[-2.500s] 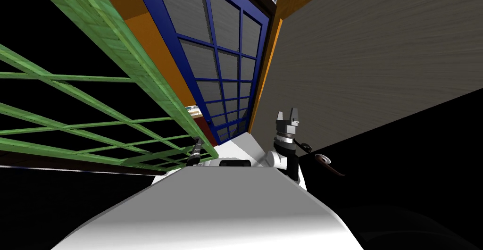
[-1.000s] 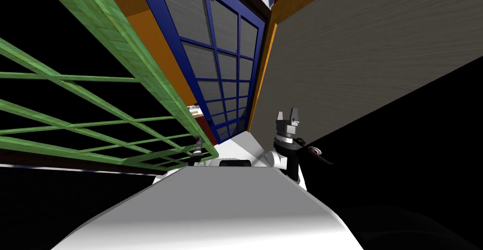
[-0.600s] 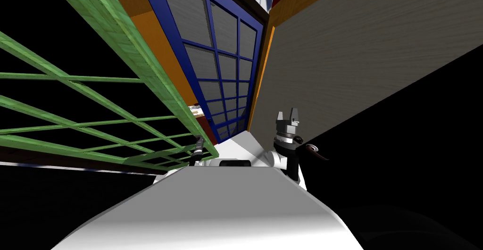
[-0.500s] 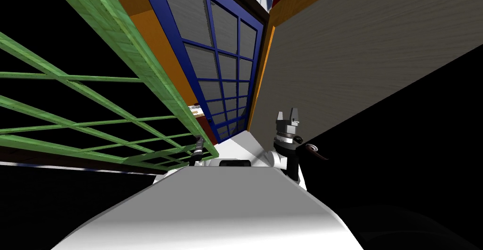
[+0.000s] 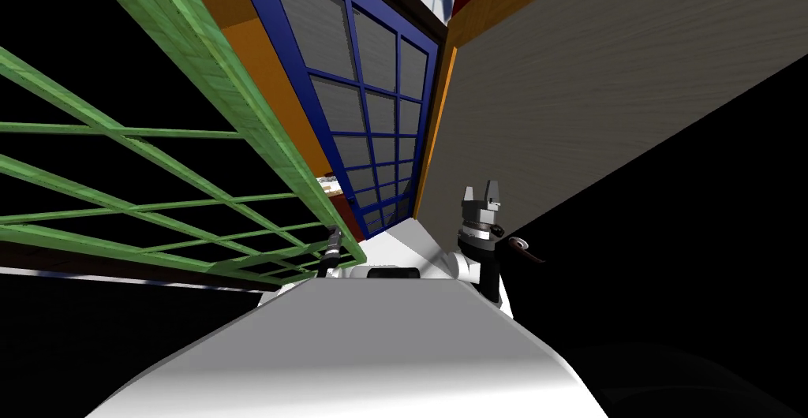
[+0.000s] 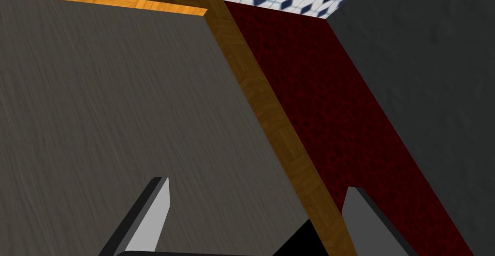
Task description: Pull the door open
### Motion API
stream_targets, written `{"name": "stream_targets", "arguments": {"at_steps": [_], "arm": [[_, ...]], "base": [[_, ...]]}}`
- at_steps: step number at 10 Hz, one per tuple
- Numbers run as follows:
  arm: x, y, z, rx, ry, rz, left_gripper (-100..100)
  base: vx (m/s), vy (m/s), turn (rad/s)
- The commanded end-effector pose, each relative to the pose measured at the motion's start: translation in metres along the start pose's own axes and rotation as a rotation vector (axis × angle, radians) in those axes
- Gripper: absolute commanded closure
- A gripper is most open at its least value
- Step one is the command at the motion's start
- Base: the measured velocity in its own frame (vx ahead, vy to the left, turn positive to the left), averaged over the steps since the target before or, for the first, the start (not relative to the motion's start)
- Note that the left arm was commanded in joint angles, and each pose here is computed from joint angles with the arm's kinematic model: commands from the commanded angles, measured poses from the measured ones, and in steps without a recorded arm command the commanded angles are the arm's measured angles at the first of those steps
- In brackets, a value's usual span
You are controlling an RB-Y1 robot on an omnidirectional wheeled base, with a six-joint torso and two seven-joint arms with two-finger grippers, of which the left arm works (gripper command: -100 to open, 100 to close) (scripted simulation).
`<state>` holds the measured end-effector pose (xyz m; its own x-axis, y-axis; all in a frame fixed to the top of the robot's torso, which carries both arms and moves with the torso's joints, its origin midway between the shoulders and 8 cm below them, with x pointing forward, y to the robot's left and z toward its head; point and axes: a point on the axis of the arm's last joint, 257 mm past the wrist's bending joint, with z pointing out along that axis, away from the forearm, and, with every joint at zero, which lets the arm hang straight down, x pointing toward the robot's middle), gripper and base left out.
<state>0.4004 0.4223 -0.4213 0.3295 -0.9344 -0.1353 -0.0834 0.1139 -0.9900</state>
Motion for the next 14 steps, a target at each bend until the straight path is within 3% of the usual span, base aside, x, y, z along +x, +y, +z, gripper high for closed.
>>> {"name": "stream_targets", "arguments": {"at_steps": [1, 8, 9, 10, 14], "arm": [[-0.019, 0.003, -0.0021, -0.009, -0.024, -0.015, 100], [-0.007, -0.002, 0.0058, 0.003, 0.007, -0.213, 100], [-0.007, -0.013, 0.0112, 0.029, 0.010, -0.232, 100], [-0.005, -0.003, 0.0073, 0.005, 0.013, -0.266, 100], [-0.005, -0.003, 0.0073, 0.005, 0.013, -0.274, 100]], "base": [[-0.032, 0.006, -0.040], [-0.043, 0.010, -0.026], [-0.047, 0.007, -0.019], [-0.026, 0.009, -0.043], [-0.013, 0.002, 0.002]]}}
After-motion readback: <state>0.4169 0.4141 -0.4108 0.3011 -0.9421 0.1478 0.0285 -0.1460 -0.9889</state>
